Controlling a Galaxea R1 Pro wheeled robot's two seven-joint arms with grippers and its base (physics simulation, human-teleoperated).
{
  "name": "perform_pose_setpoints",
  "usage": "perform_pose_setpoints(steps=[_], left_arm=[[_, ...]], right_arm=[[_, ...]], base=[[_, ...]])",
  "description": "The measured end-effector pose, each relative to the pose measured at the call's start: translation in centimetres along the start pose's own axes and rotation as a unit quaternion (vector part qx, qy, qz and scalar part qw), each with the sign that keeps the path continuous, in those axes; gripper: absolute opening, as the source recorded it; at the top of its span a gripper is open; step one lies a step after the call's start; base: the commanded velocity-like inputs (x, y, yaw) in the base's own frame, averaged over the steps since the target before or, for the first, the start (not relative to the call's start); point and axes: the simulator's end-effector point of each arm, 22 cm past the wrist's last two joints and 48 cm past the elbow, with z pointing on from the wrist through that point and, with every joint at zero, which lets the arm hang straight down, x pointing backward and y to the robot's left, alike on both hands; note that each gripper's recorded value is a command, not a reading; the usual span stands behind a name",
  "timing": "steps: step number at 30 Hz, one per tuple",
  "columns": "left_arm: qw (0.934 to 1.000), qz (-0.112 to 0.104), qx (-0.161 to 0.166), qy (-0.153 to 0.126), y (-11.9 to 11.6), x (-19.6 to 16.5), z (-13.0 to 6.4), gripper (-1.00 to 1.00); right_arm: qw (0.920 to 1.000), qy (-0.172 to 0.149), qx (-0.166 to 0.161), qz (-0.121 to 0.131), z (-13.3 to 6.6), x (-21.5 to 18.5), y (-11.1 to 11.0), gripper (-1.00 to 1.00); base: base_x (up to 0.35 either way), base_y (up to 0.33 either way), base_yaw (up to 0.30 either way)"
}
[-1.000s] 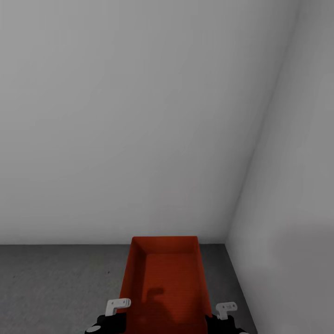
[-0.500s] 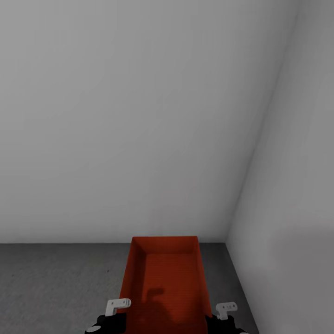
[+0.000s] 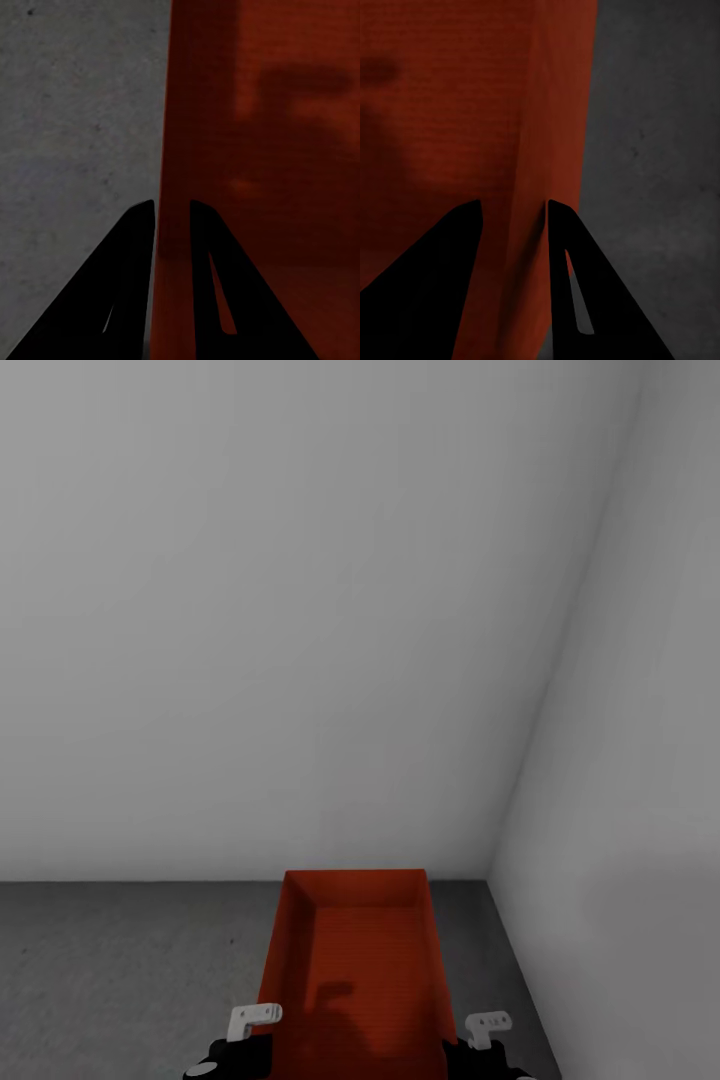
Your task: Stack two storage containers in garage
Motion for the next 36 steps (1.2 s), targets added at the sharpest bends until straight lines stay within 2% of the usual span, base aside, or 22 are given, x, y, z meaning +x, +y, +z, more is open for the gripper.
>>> perform_pose_setpoints(steps=[36], left_arm=[[0.9996, 0.0, -0.003, 0.027, 0.8, 6.0, 6.1, -1.0]], right_arm=[[0.9996, 0.026, 0.0, 0.005, 5.5, 6.5, -1.2, -1.0]], base=[[0.0, 0.0, 0.0]])
